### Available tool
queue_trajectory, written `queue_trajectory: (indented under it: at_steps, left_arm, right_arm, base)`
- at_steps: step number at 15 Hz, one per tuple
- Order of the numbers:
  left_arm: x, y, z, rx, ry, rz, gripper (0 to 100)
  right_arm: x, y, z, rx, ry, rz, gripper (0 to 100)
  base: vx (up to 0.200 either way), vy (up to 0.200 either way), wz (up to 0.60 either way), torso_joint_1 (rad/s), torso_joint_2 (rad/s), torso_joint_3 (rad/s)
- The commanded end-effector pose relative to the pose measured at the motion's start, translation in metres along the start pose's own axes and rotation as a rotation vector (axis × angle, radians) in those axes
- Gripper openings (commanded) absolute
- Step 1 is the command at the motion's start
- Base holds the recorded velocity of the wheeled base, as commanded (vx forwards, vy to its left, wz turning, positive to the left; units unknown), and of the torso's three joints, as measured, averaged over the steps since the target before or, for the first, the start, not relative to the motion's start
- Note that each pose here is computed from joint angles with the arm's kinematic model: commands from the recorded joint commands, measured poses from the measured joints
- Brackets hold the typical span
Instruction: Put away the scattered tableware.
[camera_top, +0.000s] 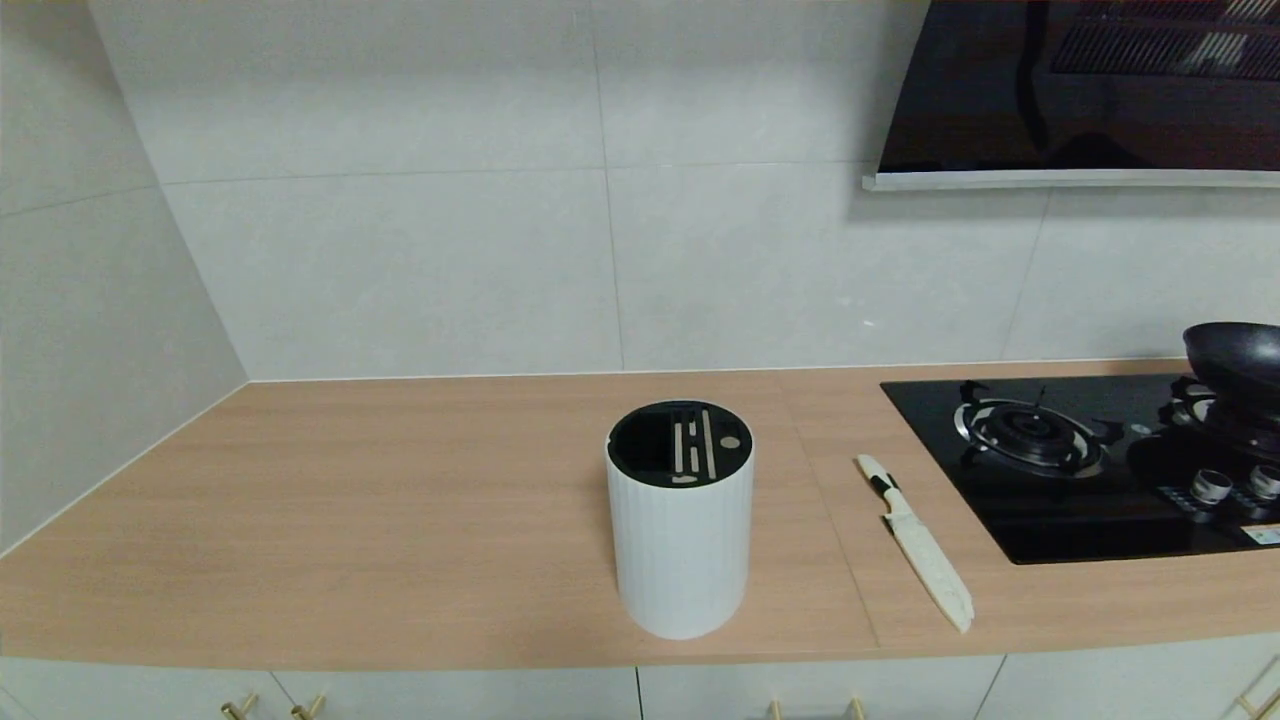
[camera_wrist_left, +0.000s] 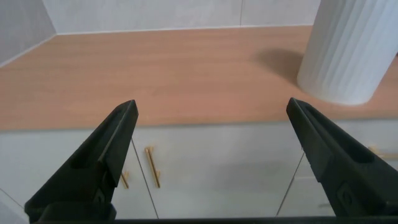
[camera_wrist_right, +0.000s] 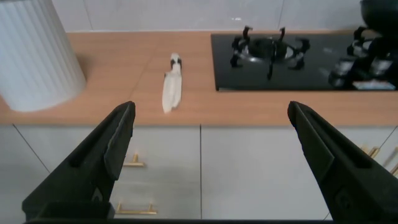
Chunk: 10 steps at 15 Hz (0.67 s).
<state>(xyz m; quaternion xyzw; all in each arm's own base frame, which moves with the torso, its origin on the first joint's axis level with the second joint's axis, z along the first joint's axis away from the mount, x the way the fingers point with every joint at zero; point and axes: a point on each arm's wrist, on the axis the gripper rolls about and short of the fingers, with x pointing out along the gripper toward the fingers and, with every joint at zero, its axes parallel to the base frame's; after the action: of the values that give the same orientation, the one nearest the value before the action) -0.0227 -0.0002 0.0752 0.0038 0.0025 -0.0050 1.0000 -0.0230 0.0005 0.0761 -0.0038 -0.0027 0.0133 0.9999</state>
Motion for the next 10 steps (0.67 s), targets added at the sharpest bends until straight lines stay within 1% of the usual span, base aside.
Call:
queue_trajectory:
  at_steps: [1,6,10]
  left_arm:
    - [0.0001,0.0000,-0.0001,0.000,0.001,-0.001,100]
    - [0.0001,0.0000,-0.0001,0.000,0.001,-0.001,100]
    - [0.0001,0.0000,-0.0001,0.000,0.001,-0.001,100]
  right_arm:
    - [0.0001,0.0000,0.0001,0.000,0.001,0.001,100]
    - [0.0002,0.0000,-0.0003,0.001,0.002,0.001,100]
    - [0.0001,0.0000,0.0000,0.000,0.002,0.001,100]
  base:
    - [0.000,0.000,0.00,0.290,-0.62,-0.325]
    - [0.000,0.000,0.00,0.208,-0.42,-0.223]
    - [0.000,0.000,0.00,0.023,-0.06,-0.024]
